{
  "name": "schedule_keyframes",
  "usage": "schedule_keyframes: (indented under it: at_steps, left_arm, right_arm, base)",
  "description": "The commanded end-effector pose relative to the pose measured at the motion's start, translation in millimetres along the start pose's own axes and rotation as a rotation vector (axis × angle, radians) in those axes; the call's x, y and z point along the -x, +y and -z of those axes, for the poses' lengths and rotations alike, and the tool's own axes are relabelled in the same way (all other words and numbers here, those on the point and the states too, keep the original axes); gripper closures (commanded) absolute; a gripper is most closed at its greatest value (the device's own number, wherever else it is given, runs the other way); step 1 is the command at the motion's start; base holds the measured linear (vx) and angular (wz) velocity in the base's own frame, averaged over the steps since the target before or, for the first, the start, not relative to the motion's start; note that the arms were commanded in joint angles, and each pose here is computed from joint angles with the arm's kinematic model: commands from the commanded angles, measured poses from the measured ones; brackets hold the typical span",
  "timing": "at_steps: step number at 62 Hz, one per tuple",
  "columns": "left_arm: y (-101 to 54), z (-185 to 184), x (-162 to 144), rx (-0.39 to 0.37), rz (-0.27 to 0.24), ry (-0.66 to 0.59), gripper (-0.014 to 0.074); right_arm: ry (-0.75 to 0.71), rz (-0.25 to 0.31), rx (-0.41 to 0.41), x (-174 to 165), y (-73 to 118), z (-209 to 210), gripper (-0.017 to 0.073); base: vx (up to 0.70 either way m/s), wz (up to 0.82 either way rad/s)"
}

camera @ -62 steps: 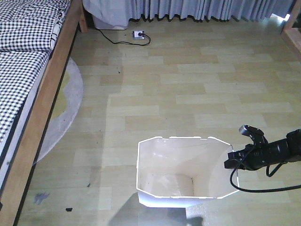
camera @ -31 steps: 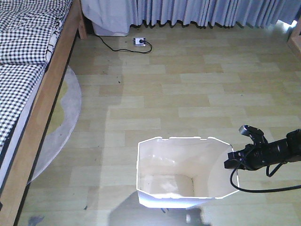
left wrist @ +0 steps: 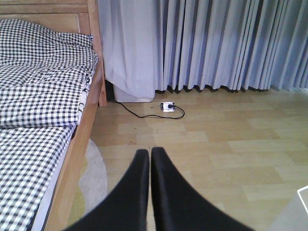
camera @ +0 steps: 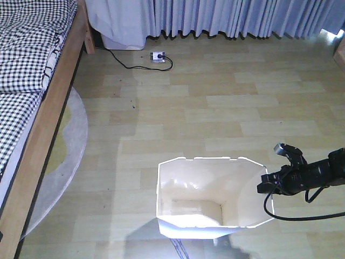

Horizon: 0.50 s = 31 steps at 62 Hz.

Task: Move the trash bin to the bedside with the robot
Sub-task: 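Carry the held bin with the right gripper to the floor beside the bed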

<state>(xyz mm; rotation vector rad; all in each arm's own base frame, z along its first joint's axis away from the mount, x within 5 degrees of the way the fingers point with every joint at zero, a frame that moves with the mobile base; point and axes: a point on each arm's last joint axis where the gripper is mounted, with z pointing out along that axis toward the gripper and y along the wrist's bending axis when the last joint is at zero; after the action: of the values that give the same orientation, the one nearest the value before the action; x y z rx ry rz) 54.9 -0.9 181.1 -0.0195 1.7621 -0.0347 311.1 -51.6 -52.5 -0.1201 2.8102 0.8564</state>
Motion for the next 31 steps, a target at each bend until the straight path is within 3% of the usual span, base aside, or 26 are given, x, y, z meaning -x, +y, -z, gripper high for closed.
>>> schedule_keyframes:
  at_steps: [1,31]
  left_arm:
    - [-0.3,-0.6,0.7,-0.008,0.006,-0.063,0.0599]
    - [-0.3,-0.6,0.7,-0.008,0.006,-0.063,0.0599]
  right_arm:
    - [-0.104,0.027,0.205,21.3,27.4,22.4,0.0564]
    - [-0.104,0.027,0.205,21.3,27.4,22.4,0.0564]
  base:
    - [0.26,-0.01]
    - [0.27,0.0]
